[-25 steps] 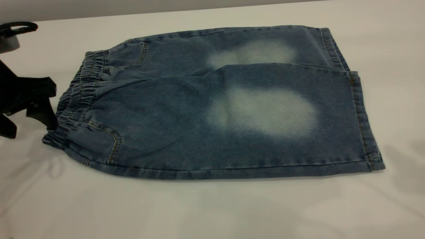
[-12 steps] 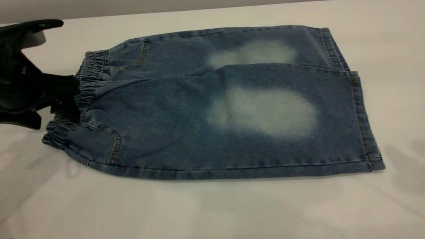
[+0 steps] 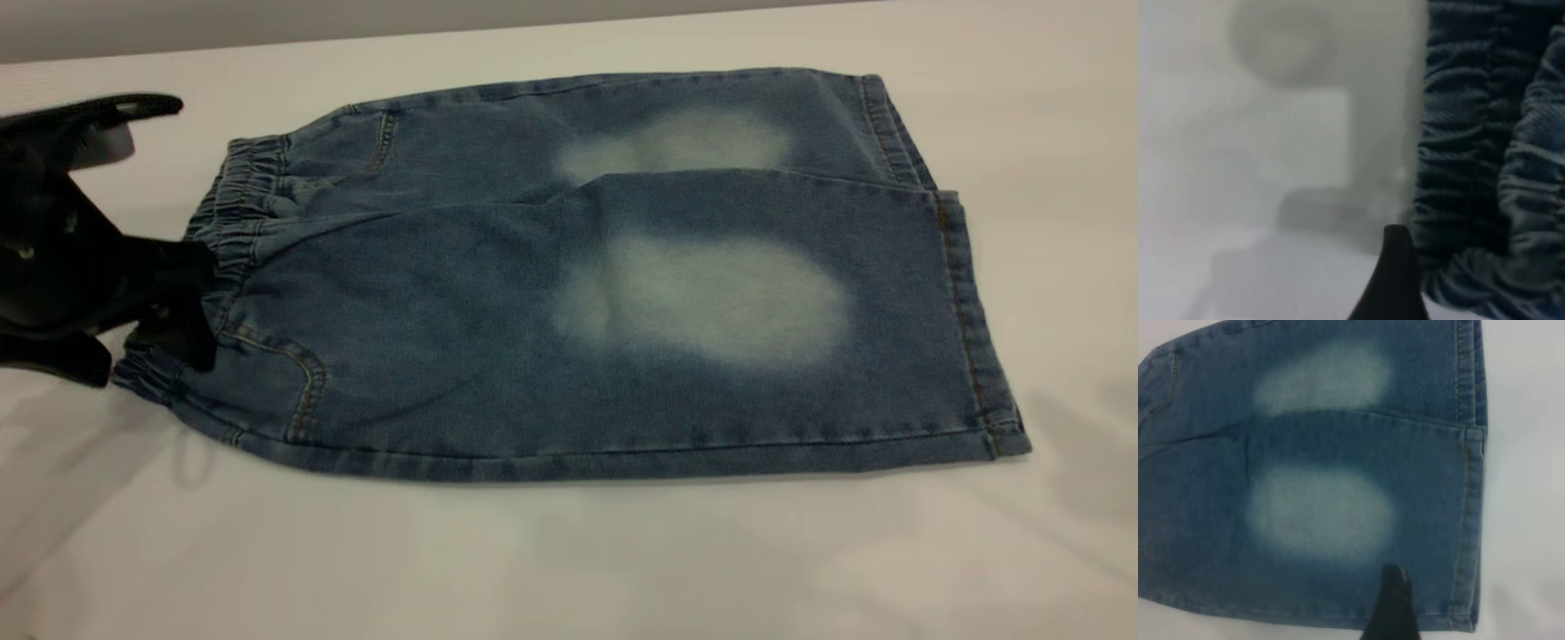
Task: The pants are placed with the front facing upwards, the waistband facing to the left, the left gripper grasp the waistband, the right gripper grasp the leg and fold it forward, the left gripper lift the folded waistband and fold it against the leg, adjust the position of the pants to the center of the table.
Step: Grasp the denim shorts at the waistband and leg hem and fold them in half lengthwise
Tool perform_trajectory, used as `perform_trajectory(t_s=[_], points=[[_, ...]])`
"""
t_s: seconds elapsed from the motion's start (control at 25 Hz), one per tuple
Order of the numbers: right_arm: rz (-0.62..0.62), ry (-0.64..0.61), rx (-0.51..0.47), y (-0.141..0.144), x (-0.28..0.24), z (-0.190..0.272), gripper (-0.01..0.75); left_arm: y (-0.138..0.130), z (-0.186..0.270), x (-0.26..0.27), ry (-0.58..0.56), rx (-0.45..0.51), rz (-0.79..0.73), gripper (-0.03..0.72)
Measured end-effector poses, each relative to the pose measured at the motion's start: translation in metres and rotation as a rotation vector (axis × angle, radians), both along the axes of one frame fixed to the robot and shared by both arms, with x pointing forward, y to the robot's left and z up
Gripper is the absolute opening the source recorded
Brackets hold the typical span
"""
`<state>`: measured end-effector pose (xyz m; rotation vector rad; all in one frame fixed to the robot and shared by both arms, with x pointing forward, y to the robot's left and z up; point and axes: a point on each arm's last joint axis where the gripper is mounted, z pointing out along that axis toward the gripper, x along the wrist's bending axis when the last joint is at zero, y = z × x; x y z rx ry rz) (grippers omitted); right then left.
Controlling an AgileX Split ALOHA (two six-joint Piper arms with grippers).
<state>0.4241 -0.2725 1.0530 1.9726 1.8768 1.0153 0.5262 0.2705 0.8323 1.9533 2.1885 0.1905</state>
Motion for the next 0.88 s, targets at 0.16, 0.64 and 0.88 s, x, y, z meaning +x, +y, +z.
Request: perform_trajectory(t_s=[0.16,0.64,0.88], points=[[0.000,0.000,0.000,0.000,0.000,0.000,0.514,0.000,-0.010,0.001,-0.007,0.004,-0.004,0.565],[-0.002,-0.003,0.001,0.000,0.000,0.000,0.514,0.000,-0.012,0.004,-0.035,-0.001,0.011,0.213],[-0.006,0.058,0.006,0.000,0.003,-0.015,0.514,0.000,-0.006,-0.001,0.016,-0.002,0.010,0.153]])
